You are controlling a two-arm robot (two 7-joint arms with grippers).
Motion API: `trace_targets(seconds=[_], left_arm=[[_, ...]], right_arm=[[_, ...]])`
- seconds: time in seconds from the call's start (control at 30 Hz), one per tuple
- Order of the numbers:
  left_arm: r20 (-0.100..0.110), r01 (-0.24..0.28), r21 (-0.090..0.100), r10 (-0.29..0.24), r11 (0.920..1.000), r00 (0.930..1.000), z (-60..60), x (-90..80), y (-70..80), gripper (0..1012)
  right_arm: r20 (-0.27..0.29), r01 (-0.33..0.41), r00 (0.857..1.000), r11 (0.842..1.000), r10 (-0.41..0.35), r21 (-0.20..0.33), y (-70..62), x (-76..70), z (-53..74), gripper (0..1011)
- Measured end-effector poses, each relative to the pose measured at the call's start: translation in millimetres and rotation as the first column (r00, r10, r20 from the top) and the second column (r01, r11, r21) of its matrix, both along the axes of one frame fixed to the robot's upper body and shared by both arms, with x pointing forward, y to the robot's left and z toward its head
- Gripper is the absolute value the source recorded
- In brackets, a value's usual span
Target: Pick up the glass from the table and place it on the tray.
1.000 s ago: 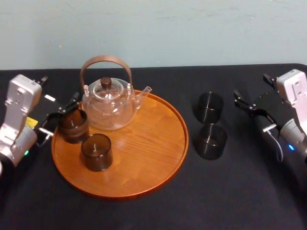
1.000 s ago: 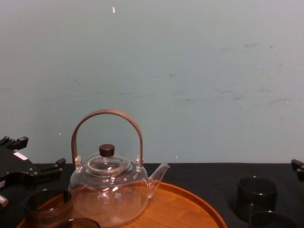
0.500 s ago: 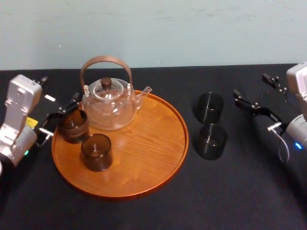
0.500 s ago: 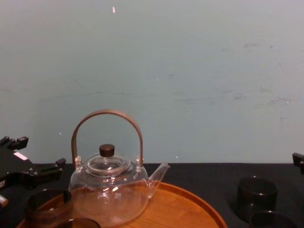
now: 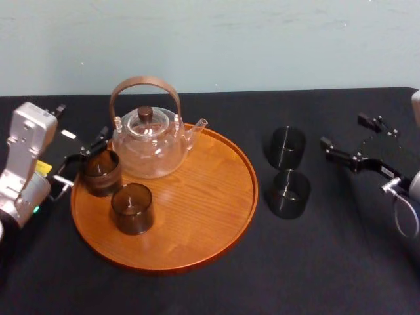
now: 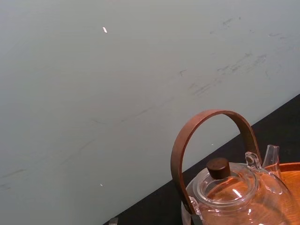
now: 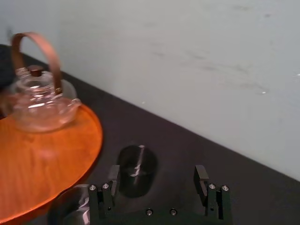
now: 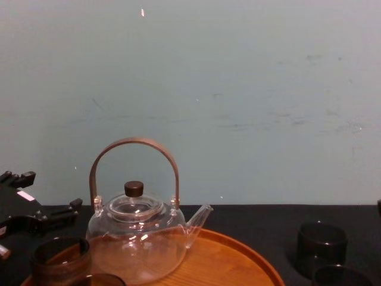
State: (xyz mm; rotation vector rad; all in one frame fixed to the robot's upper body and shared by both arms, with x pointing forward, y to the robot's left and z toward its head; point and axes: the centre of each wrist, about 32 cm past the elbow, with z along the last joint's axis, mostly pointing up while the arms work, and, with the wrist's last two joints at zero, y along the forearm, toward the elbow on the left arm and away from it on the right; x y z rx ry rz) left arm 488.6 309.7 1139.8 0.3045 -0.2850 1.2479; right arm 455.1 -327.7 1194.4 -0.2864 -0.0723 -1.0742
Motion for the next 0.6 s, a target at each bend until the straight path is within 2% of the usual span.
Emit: trace_targets(seconds=[0.23, 0.33, 0.6], left_arm=[[0.000, 0.000, 0.000, 0.000, 1.0000, 1.0000, 0.0, 0.0, 0.0, 1001], [0.000, 0.000, 0.000, 0.000, 1.0000, 1.0000, 0.0, 0.0, 0.0, 1001], [0.000, 0.000, 0.000, 0.000, 1.0000, 1.0000, 0.0, 0.0, 0.0, 1001]], right_arm=[[-0.060, -0.086, 0.995, 0.996, 0.086, -0.003, -9.7, -11.9, 8.0, 1002], [-0.085, -0.141, 0.986, 0.990, 0.141, -0.001, -14.6, -17.0, 10.6, 1002], [-0.120, -0.228, 0.967, 0.974, 0.227, -0.002, -19.0, -24.0, 12.9, 1002]])
